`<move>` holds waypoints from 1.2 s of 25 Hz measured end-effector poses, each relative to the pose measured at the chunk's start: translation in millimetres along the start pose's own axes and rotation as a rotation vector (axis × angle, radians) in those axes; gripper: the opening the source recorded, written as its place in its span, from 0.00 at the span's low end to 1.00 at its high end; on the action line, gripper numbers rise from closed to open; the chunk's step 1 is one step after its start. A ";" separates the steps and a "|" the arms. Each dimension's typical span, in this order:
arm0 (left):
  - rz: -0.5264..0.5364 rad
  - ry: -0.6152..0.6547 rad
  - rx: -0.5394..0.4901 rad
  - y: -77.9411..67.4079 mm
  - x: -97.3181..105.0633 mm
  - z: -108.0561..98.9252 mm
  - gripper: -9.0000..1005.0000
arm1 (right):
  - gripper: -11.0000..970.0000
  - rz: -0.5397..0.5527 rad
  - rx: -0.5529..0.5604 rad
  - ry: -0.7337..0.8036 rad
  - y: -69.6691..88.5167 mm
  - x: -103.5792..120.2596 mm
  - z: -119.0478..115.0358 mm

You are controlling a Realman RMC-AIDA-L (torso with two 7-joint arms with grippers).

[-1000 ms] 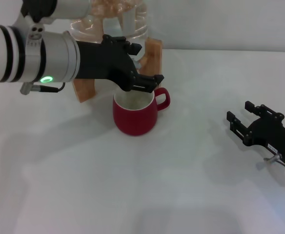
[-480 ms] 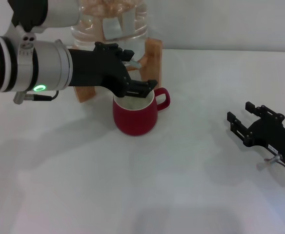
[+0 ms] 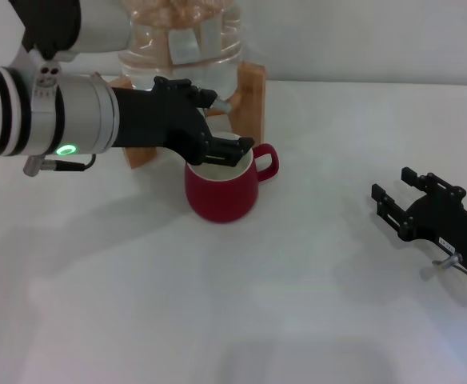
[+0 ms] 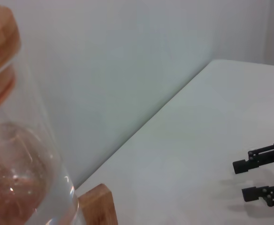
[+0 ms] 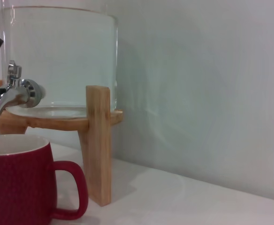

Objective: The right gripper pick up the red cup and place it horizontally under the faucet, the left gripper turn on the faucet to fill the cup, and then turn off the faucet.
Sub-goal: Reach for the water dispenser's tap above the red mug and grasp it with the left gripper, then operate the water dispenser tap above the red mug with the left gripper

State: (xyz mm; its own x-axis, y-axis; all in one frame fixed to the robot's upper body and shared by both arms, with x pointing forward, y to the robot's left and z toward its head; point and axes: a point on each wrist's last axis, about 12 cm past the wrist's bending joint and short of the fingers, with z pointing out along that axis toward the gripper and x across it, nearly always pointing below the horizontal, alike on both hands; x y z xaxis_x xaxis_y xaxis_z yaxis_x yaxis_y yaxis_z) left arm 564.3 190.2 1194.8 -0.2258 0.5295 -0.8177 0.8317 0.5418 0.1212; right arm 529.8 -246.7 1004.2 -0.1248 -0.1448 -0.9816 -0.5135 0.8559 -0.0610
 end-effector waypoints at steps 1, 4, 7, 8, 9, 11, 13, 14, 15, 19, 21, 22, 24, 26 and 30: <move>0.002 0.001 0.001 0.3 -0.3 0.8 0.87 | 0.56 0.000 0.000 0.000 0.2 0.0 0.0; 0.010 0.003 0.008 -0.1 -1.3 3.1 0.87 | 0.56 0.001 -0.001 -0.001 0.6 -0.1 0.2; 0.017 0.006 0.017 -0.3 -3.4 6.3 0.87 | 0.56 0.001 -0.002 -0.005 0.8 -0.5 0.2; 0.018 0.007 0.020 -0.2 -4.0 7.5 0.87 | 0.56 0.001 -0.003 -0.007 0.9 -0.7 0.3; 0.018 0.008 0.023 0.0 -4.5 8.6 0.87 | 0.56 0.001 -0.003 -0.008 0.9 -0.9 0.4; 0.020 0.009 0.026 0.0 -5.3 9.8 0.87 | 0.56 0.001 -0.003 -0.009 1.0 -1.2 0.6; 0.022 0.010 0.029 -0.3 -5.9 10.4 0.87 | 0.56 0.001 -0.003 -0.009 1.0 -1.1 0.5; 0.023 0.010 0.030 -0.3 -6.1 10.5 0.87 | 0.56 0.001 -0.003 -0.009 0.9 -1.1 0.4; 0.023 0.011 0.030 -0.4 -6.1 10.6 0.87 | 0.56 0.001 -0.003 -0.009 1.0 -1.1 0.4; 0.022 0.014 0.032 -0.8 -5.1 10.5 0.87 | 0.56 0.001 -0.003 -0.010 1.0 -1.0 0.2; 0.019 0.016 0.033 -0.9 -3.8 10.2 0.87 | 0.56 0.001 -0.003 -0.010 1.0 -1.0 0.2; 0.018 0.017 0.033 -1.0 -3.3 10.1 0.87 | 0.56 0.001 -0.003 -0.010 1.0 -1.0 0.2; 0.016 0.019 0.033 -1.1 -2.3 9.9 0.87 | 0.56 0.001 -0.003 -0.010 1.0 -1.0 0.2; 0.014 0.020 0.033 -1.1 -1.4 9.7 0.87 | 0.56 0.001 -0.003 -0.010 1.0 -1.0 0.2; 0.015 0.023 0.034 -0.8 -1.1 10.0 0.87 | 0.56 0.001 -0.003 -0.010 1.0 -1.0 0.2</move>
State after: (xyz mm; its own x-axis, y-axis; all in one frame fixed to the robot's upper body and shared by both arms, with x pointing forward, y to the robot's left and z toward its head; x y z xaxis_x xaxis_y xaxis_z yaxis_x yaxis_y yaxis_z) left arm 569.0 182.6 1189.9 -0.2244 0.5522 -0.8029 0.8519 0.5113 0.1135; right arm 529.6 -245.6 1005.1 -0.1171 -0.1389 -0.9834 -0.5159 0.8546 -0.0593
